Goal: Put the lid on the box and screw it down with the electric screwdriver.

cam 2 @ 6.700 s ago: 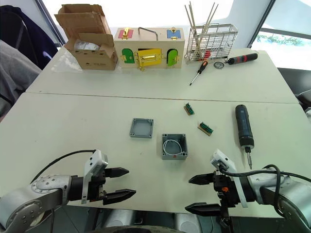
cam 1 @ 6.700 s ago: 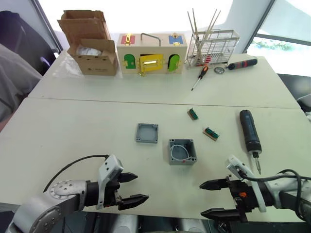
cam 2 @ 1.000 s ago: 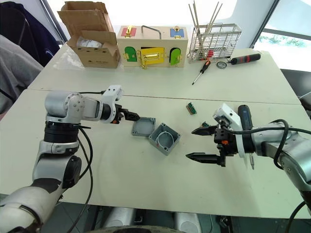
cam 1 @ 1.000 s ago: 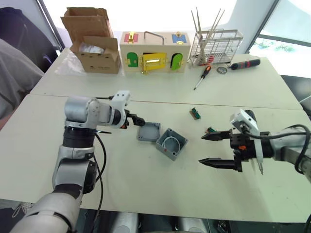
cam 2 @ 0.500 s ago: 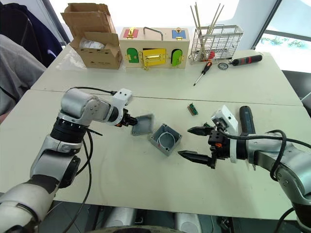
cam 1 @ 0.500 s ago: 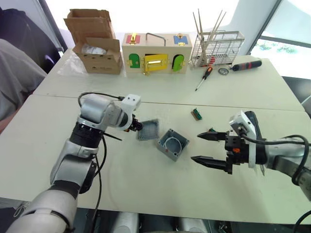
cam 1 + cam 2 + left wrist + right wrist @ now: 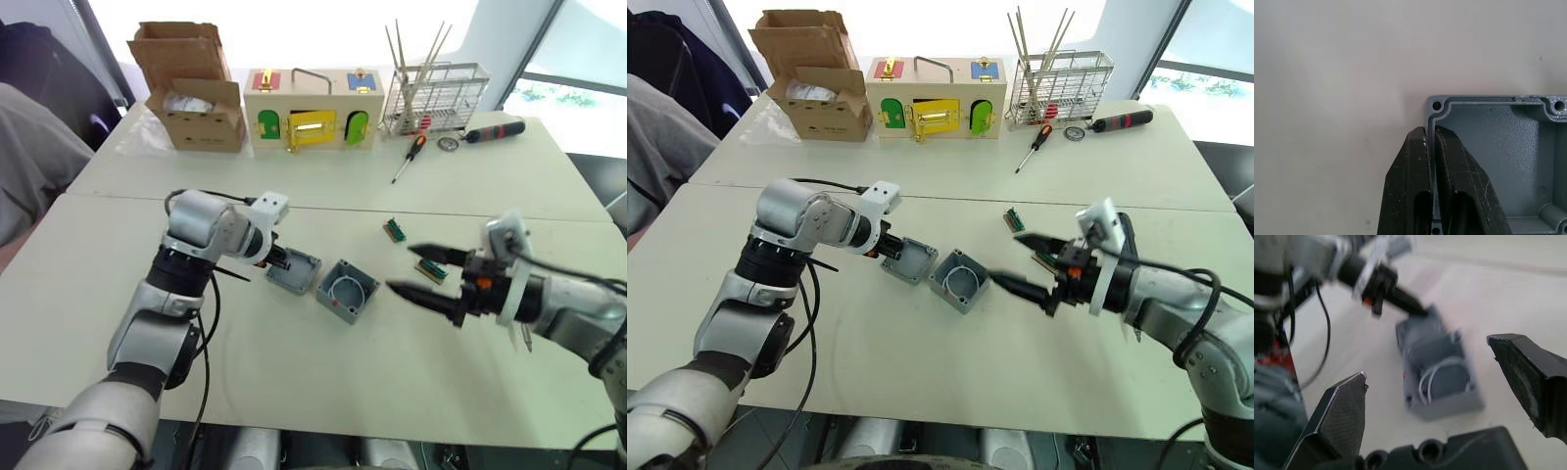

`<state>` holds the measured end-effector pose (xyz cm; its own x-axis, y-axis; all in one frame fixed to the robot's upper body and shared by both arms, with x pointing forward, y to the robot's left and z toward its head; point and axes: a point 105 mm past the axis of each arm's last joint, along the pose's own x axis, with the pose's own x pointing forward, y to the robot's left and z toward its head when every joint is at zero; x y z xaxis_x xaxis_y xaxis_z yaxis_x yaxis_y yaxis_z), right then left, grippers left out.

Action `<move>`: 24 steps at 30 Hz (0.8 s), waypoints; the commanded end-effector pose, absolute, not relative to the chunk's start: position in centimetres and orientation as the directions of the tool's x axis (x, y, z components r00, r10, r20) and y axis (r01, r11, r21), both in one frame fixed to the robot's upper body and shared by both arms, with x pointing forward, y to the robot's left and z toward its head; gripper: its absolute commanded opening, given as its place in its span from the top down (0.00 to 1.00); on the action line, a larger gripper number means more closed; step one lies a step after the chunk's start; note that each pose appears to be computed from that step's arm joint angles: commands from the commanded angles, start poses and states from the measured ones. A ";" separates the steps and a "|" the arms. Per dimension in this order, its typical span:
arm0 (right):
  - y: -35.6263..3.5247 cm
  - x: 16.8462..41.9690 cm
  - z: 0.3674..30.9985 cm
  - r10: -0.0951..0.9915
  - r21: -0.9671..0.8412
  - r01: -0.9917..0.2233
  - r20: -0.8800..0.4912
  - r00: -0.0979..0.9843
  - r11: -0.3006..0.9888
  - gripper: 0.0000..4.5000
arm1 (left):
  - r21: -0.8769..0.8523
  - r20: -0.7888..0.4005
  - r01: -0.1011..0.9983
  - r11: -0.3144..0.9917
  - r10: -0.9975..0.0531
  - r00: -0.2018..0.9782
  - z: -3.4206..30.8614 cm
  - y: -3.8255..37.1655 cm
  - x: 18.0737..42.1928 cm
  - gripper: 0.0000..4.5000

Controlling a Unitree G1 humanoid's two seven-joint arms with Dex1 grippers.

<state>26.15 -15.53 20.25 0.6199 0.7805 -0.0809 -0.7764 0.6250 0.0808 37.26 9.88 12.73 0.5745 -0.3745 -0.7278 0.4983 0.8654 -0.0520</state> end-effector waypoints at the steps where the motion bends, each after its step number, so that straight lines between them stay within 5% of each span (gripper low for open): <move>1: -16.1 28.3 21.9 0.695 0.173 -0.684 -0.007 0.719 0.709 0.00 | 0.082 -0.375 0.513 0.854 -0.450 0.810 20.6 10.1 39.8 0.97; 6: -13.4 30.6 22.6 0.683 0.306 -0.661 0.047 0.729 0.685 0.00 | 0.107 0.049 0.502 0.858 -0.509 0.859 26.9 9.4 39.8 0.97; 9: -12.1 31.9 23.5 0.660 0.347 -0.644 0.088 0.746 0.682 0.00 | 0.185 0.159 0.499 0.846 -0.527 0.835 27.9 8.3 39.2 0.97; 24: -11.0 33.6 26.2 0.688 0.396 -0.686 0.164 0.706 0.610 0.00 | 0.246 0.260 0.579 0.778 -0.628 0.733 28.8 4.5 37.9 0.97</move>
